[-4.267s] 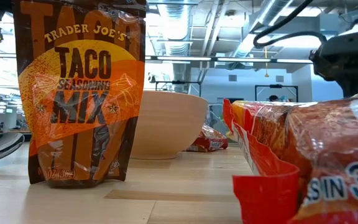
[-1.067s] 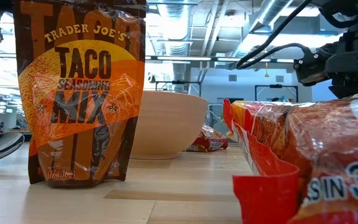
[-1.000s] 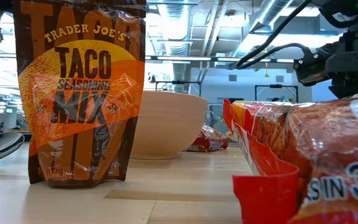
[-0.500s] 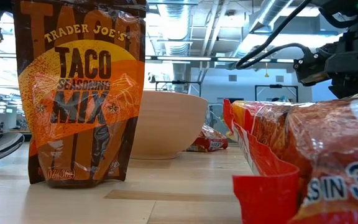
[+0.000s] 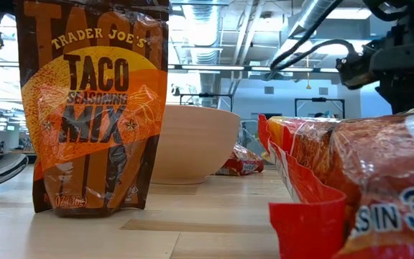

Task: Pick & Place Food Item
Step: Put the black seasoning bottle into the dark blue bin

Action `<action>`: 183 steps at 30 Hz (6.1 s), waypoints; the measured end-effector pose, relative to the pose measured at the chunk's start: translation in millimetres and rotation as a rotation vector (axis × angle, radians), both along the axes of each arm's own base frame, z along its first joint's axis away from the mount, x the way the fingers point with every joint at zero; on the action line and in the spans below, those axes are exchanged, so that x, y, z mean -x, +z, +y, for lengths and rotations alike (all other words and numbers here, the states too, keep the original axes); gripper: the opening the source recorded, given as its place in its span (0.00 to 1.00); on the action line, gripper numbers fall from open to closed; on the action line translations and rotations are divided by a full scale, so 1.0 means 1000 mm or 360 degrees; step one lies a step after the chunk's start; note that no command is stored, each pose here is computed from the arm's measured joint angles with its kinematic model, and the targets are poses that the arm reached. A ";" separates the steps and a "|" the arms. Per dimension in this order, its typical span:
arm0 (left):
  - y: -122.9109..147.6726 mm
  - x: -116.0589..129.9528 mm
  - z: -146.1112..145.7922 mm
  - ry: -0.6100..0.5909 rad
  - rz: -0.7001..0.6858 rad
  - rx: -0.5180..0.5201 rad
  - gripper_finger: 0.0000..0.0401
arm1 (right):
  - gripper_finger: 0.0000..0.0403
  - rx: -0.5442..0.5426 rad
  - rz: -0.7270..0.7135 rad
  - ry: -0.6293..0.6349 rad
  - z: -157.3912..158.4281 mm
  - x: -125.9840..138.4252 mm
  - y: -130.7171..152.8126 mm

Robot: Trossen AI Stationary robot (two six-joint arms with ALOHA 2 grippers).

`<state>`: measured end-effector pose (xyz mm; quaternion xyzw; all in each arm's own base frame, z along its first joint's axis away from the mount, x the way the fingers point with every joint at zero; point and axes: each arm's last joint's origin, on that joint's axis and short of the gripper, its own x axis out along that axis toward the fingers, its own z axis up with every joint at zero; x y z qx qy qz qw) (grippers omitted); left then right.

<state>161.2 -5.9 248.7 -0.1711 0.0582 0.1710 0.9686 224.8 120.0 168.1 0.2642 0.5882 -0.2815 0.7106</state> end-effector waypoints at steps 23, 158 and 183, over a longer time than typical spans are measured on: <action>0.000 0.000 0.000 0.0000 -0.0009 0.0001 0.23 | 0.48 0.0065 -0.0431 0.0165 0.017 -0.042 0.090; -0.013 -0.143 -0.024 -0.0874 -0.0008 -0.0034 0.75 | 0.48 -0.0368 -0.0952 0.0738 -0.076 -0.107 0.132; -0.013 -0.143 -0.024 -0.0906 -0.0015 0.0000 0.75 | 0.48 -0.0471 -0.0948 0.0703 -0.083 -0.107 0.133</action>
